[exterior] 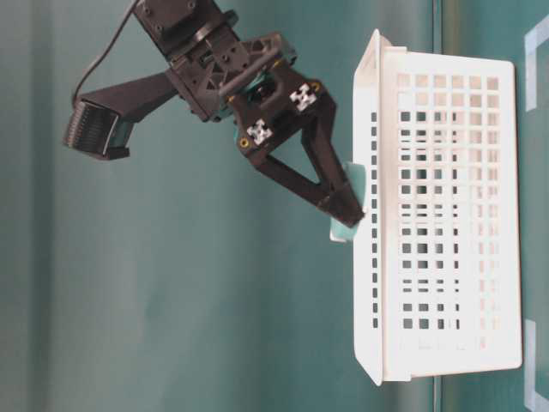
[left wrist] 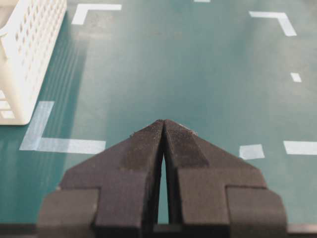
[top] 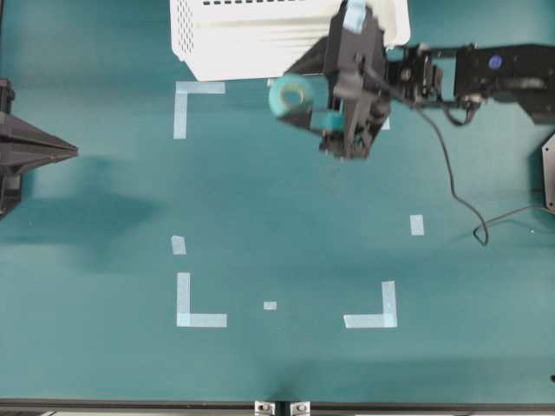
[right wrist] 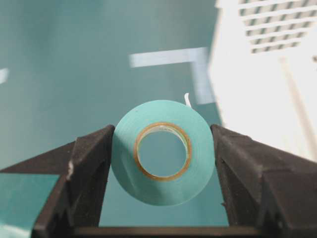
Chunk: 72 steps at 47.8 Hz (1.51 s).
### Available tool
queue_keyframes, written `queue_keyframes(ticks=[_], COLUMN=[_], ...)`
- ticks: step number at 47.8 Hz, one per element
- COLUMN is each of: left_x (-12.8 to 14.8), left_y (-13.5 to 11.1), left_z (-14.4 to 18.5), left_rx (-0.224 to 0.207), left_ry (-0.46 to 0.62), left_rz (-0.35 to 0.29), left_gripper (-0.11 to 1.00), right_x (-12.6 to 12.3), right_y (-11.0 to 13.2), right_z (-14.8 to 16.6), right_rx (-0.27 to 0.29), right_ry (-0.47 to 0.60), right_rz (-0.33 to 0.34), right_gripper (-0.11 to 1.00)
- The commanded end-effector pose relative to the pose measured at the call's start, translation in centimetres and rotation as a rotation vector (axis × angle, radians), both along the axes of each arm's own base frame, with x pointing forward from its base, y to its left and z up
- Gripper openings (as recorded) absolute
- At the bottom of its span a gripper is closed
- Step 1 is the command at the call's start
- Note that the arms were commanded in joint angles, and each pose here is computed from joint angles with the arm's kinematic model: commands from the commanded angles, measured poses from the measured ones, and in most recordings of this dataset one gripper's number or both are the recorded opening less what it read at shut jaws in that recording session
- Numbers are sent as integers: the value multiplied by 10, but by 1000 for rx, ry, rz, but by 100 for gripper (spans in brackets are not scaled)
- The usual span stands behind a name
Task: Put the tape in the middle into the white basket.
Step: 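Lift the tape roll and carry it toward the white basket, then lower the tape into the basket and open the right gripper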
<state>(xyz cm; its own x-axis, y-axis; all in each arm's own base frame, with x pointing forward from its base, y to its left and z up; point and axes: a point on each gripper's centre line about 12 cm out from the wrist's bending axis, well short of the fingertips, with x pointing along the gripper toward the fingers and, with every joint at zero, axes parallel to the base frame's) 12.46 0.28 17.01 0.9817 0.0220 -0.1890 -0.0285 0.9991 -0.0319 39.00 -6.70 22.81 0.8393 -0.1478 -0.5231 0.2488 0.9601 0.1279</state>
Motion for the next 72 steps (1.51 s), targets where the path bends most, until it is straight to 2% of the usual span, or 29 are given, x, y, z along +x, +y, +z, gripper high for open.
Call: queue_keyframes(ticks=[1, 17, 34, 43, 72], left_x=[1, 1, 1, 1, 1], left_y=[0, 2, 4, 4, 4], left_z=[5, 5, 4, 4, 4], left_rx=[-1, -1, -4, -4, -4], left_ry=[-12, -12, -11, -9, -9], left_rz=[4, 16, 32, 32, 32], left_gripper=[-11, -11, -11, -11, -11], right_x=[0, -15, -31, -35, -41], right_y=[-14, -64, -99, -107, -111], right_z=[21, 20, 17, 17, 10], right_rx=[-10, -13, -12, -12, -2], right_ry=[-53, -49, -42, -40, -27], right_rz=[-35, -166, -263, -286, -306], right_gripper=[67, 67, 67, 67, 67])
